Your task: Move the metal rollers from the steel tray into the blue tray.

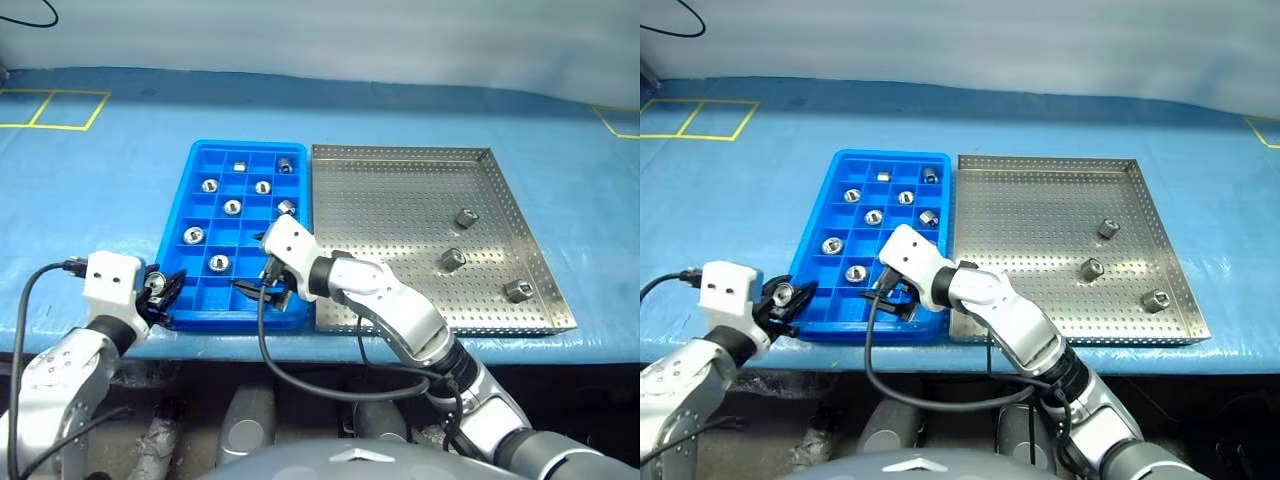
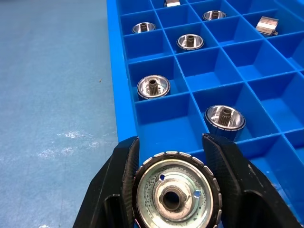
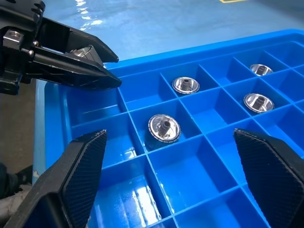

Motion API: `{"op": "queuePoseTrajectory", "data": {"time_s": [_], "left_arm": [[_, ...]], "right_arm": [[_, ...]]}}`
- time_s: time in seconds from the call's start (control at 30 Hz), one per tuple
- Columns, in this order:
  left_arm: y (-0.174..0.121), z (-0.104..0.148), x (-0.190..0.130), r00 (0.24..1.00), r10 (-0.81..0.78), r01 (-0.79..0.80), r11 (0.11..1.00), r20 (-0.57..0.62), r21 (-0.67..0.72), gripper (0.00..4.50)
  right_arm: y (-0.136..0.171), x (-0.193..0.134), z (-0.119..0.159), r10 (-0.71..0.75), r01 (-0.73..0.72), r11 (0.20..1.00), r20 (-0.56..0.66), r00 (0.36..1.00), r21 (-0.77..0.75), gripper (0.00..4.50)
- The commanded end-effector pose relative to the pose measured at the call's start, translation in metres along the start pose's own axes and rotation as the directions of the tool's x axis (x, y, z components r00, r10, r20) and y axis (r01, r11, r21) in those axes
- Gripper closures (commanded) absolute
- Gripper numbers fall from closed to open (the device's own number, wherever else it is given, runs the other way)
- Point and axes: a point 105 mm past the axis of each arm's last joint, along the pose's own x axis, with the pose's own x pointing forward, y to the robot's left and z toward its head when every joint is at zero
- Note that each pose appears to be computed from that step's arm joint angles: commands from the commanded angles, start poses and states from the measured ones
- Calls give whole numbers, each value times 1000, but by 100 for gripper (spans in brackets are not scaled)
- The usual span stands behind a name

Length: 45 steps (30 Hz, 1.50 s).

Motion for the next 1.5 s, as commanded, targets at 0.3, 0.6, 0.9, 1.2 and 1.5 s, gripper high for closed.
{"op": "queuePoseTrajectory", "data": {"time_s": [0.3, 0.6, 0.9, 1.2, 1.5], "left_arm": [[-2, 6, 2, 1000, -14, 14, 1000, -6, -9, 2], [-32, 82, 20, 905, -27, 52, 998, 425, -46, 2], [-97, 79, 42, 858, -276, 302, 953, 434, 11, 2], [-124, 72, 50, 824, -400, 408, 910, 401, 70, 2], [-134, 67, 52, 802, -459, 472, 879, 382, 66, 2]], "right_arm": [[-14, -14, 14, -96, 96, 995, 56, 994, 3, 0], [-115, -65, 4, -583, 581, 809, 1, 812, 94, 0], [-166, -132, -47, -848, 868, 477, -188, 496, 141, 0], [-161, -175, -91, -895, 944, 237, -325, 304, 231, 0], [-151, -189, -118, -876, 948, 148, -408, 259, 283, 0]]}}
